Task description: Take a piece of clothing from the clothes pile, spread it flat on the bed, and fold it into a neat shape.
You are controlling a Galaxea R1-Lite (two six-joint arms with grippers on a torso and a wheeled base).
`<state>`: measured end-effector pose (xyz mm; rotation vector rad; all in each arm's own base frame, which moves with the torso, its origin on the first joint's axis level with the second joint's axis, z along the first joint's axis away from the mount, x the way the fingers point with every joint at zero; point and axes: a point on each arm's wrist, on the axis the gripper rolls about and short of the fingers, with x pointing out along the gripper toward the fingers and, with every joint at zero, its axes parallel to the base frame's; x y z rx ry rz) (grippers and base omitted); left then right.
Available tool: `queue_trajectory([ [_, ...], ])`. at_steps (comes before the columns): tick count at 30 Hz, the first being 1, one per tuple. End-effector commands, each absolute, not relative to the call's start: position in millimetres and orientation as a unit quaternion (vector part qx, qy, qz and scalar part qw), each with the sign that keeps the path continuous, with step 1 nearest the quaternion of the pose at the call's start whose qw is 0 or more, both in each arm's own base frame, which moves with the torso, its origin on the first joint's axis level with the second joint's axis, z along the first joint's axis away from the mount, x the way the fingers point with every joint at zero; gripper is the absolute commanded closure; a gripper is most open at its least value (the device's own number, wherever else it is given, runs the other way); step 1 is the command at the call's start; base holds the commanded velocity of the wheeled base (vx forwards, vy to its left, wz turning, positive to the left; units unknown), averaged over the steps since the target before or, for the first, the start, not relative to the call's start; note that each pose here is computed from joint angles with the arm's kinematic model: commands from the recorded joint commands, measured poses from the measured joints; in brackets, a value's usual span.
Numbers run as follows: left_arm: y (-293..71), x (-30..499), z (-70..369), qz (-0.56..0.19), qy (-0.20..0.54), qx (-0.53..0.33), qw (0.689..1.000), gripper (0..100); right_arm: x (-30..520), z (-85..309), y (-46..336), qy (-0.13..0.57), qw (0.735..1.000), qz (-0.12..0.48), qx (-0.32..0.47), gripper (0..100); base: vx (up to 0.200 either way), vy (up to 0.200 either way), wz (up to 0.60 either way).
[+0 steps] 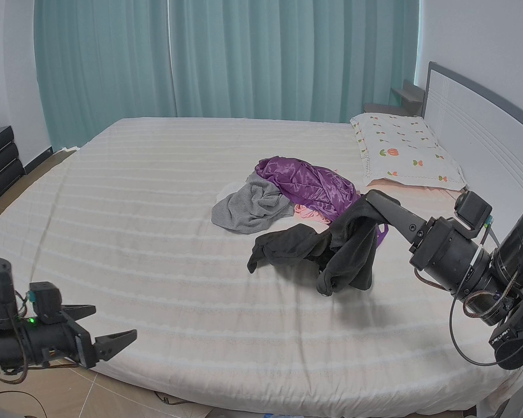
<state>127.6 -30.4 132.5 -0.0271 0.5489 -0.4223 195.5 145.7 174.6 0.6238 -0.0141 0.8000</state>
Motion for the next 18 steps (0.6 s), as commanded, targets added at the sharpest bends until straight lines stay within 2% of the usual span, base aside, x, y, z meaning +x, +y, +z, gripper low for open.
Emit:
queue_trajectory([
  [1,-65.4,188.7,77.8,-0.248,0.36,0.002,0.899,0,195.9,181.1,144.9,-0.024,0.872,0.384,0.303,100,0.0,0.0,0.0],
  [6,-94.0,214.3,48.3,-0.246,0.363,0.022,0.898,0,196.1,184.9,143.6,-0.033,0.871,0.383,0.305,100,0.0,0.0,0.0],
  [18,-158.9,286.8,-16.5,-0.2,0.313,0.037,0.928,0,183.2,201.6,133.0,-0.065,0.866,0.387,0.311,100,0.0,0.0,0.0],
])
